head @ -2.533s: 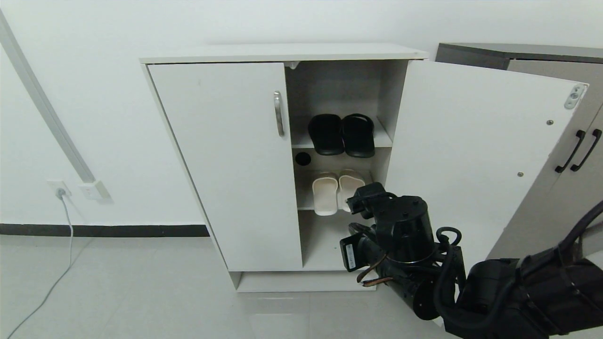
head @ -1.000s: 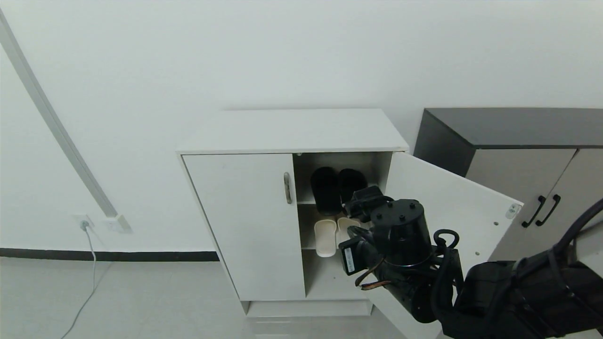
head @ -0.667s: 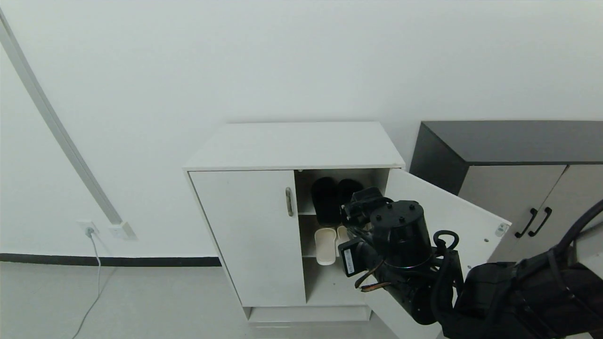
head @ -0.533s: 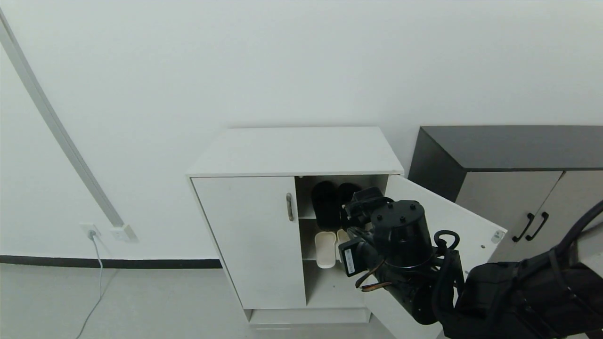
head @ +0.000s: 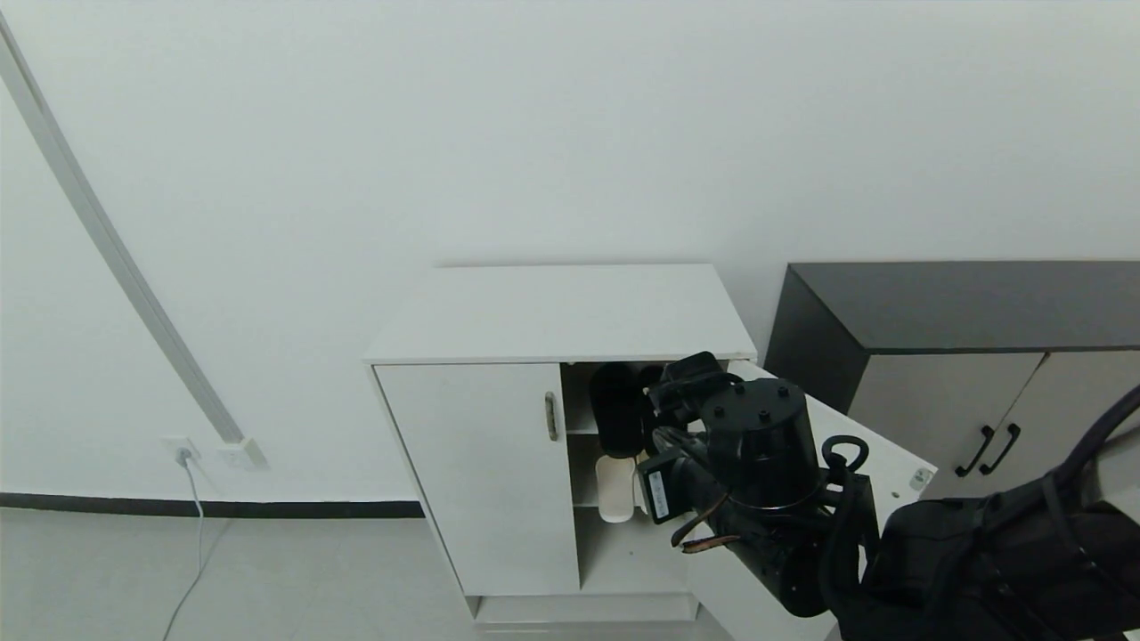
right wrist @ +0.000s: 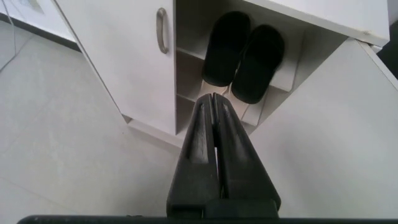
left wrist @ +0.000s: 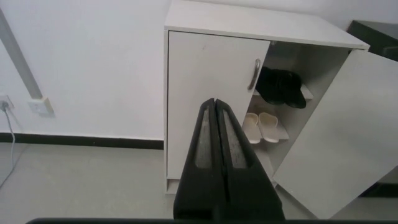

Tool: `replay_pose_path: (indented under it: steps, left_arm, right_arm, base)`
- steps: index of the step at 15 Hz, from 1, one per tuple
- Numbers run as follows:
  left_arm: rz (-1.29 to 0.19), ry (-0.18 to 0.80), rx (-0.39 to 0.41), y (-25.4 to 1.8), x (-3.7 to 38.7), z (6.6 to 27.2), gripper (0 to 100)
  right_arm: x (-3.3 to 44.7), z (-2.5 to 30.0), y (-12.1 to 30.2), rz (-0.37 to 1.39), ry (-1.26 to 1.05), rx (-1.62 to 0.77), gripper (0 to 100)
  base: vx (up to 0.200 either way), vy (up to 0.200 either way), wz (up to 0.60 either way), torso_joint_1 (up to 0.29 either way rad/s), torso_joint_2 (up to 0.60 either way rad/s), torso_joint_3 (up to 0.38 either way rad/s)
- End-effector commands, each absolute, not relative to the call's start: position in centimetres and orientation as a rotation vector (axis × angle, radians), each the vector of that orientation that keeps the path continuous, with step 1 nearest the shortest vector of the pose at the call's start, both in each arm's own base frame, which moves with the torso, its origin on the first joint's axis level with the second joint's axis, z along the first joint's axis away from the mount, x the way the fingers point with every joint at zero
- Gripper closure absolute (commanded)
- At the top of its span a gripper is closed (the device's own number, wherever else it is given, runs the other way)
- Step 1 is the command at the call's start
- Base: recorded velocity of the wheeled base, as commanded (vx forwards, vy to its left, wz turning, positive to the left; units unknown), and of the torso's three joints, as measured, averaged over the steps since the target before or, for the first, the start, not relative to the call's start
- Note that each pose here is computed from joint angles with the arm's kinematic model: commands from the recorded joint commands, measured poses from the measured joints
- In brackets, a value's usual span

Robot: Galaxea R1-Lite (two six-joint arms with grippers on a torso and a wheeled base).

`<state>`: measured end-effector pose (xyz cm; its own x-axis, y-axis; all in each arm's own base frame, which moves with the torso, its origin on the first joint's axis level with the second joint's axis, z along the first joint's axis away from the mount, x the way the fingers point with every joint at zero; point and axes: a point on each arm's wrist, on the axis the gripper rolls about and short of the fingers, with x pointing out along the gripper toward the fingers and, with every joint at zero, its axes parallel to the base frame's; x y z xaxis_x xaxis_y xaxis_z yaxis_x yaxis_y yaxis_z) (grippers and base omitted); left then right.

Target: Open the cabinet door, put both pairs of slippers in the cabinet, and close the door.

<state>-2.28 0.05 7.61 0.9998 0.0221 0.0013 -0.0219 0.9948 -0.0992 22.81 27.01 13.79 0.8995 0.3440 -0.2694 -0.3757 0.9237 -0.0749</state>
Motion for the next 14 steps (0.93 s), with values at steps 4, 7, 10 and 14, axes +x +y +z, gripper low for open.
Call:
replay_pose_path:
  steps: [4, 7, 10, 14]
  left_arm:
    - [0.023, -0.003, -0.100, 0.04, -2.28, 7.61, 100]
    - [0.023, -0.003, -0.101, 0.04, -2.28, 7.61, 100]
    - [0.023, -0.001, -0.101, 0.04, -2.27, 7.61, 100]
    - [0.024, -0.003, -0.101, 0.05, -2.28, 7.61, 100]
  right_arm:
    - [22.72, 13.62, 26.87, 0.375, 0.257, -0.149, 100]
    - [22.68, 13.78, 26.82, 0.375, 0.253, -0.146, 100]
    - [22.76, 13.79, 26.76, 0.372, 0.252, -0.145, 100]
    - [22.94, 13.74, 26.72, 0.367, 0.245, -0.140, 100]
  base:
    - [0.000, 0.000, -0.15, 0.003, 0.00, -0.001]
    - [0.000, 0.000, -0.60, -0.001, 0.00, 0.002]
    - [0.000, 0.000, -0.60, 0.014, 0.00, 0.004]
    - [0.000, 0.000, 0.00, 0.000, 0.00, 0.000]
